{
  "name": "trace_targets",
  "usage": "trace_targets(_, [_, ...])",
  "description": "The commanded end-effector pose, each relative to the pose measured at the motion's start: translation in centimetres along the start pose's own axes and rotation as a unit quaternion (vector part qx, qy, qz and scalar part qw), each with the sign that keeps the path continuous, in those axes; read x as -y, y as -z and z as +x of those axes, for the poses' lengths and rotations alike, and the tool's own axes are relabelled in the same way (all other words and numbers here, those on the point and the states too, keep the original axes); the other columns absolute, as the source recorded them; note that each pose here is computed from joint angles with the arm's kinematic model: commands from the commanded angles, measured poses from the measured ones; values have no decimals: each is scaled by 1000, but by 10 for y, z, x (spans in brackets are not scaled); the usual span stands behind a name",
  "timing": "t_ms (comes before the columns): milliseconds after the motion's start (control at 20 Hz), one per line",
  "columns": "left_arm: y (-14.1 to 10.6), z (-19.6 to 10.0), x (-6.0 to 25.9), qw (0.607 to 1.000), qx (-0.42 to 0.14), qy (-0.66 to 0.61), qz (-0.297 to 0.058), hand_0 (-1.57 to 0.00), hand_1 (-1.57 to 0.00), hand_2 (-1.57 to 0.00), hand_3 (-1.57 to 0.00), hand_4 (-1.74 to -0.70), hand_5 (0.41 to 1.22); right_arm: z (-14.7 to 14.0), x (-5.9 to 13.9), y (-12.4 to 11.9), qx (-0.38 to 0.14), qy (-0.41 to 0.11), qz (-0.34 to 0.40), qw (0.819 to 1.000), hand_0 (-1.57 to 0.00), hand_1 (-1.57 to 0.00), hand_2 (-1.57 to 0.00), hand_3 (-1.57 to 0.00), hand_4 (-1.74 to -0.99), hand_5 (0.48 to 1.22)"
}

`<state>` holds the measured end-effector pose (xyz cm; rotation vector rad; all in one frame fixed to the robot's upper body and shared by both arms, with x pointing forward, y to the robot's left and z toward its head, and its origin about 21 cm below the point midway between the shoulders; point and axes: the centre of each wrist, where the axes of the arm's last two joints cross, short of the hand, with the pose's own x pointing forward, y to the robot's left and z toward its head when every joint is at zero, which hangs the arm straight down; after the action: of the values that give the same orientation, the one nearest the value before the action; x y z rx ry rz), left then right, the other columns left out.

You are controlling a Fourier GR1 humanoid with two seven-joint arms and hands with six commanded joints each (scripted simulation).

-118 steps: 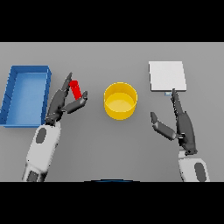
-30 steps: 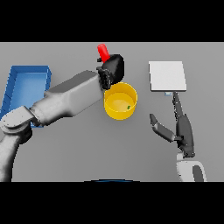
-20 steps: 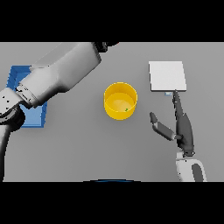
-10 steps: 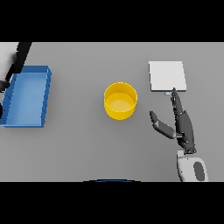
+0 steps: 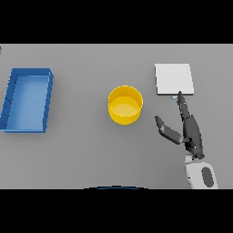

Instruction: Pick up the red beaker and tilt it to pour out 1 green nut into yellow bowl. Pick up the yellow bowl and place it on the metallic measuring scale.

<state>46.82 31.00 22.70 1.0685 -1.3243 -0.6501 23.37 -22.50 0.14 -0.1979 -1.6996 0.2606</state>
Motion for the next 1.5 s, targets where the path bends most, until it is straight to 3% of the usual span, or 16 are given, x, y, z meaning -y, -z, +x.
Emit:
trace_targets(0, [-5, -8, 7, 999, -27, -21, 7, -1571, -1571, -1570, -1451, -1740, 1221, -1, 2, 0, 0, -4, 2, 1000, 1, 1, 1, 1, -1209, 620])
trace_targets(150, [-30, -42, 32, 995, -80, -59, 11, -1571, -1571, -1570, -1452, -1741, 1221, -2, 3, -1, 3, -12, 8, 1000, 1, 1, 1, 1, -1210, 649])
trace_targets(400, [-79, -72, 63, 988, -126, -88, 2, -1571, -1571, -1571, -1449, -1741, 1221, 1, -1, -2, 6, -11, 9, 1000, 1, 1, 1, 1, -1217, 664])
trace_targets(600, [-100, -82, 80, 983, -152, -106, -4, -1571, -1571, -1571, -1509, -1741, 1221, 0, 0, -2, 2, -15, 10, 1000, 1, 1, 1, 1, -1217, 666])
trace_targets(750, [-108, -83, 91, 980, -170, -105, -9, -1571, -1571, -1571, -1539, -1741, 1117, -3, 0, -3, 3, -17, 12, 1000, 1, 1, 1, 1, -1207, 665])
trace_targets(850, [-113, -88, 94, 979, -177, -95, -18, -1571, -1571, -1571, -1551, -1741, 967, 0, 0, -2, 11, -14, 9, 1000, 1, 1, 1, 1, -1205, 664])
trace_targets(900, [-113, -86, 92, 981, -174, -85, -25, -1571, -1571, -1571, -1555, -1667, 908, -1, -2, -2, 12, -16, 9, 1000, 1, 1, 1, 1, -1202, 667])
trace_targets(950, [-115, -89, 92, 981, -176, -76, -41, -1571, -1571, -1571, -1503, -1530, 865, -2, 2, -3, 5, -17, 5, 1000, 1, 1, 1, 1, -1197, 664])
trace_targets(1000, [-117, -88, 91, 981, -173, -73, -56, -1564, -1449, -1432, -1362, -1374, 830, -3, 0, -5, 3, -14, 8, 1000, 1, 1, 1, 1, -1192, 663])
trace_targets(1050, [-119, -87, 88, 979, -168, -73, -88, -1457, -1180, -1187, -1129, -1229, 803, -1, -1, -3, 6, -12, 11, 1000, 1, 1, 1, 1, -1188, 663])
trace_targets(1100, [-121, -89, 88, 976, -169, -73, -119, -1166, -944, -959, -903, -1120, 778, -1, -3, -8, 15, -12, 10, 1000, 1, 1, 1, 1, -1187, 664])
trace_targets(1200, [-121, -89, 82, 973, -164, -63, -150, -746, -604, -613, -577, -968, 740, -1, 1, -7, 13, -16, 5, 1000, 1, 1, 1, 1, -1181, 665])
trace_targets(1300, [-124, -90, 78, 972, -156, -59, -166, -477, -386, -392, -369, -878, 710, -1, 0, -12, 10, -19, 7, 1000, 1, 1, 1, 1, -1184, 667])
trace_targets(1450, [-119, -89, 77, 970, -158, -67, -174, -244, -197, -200, -189, -815, 684, 0, 0, -11, 10, -15, 10, 1000, 1, 1, 1, 1, -1187, 666])
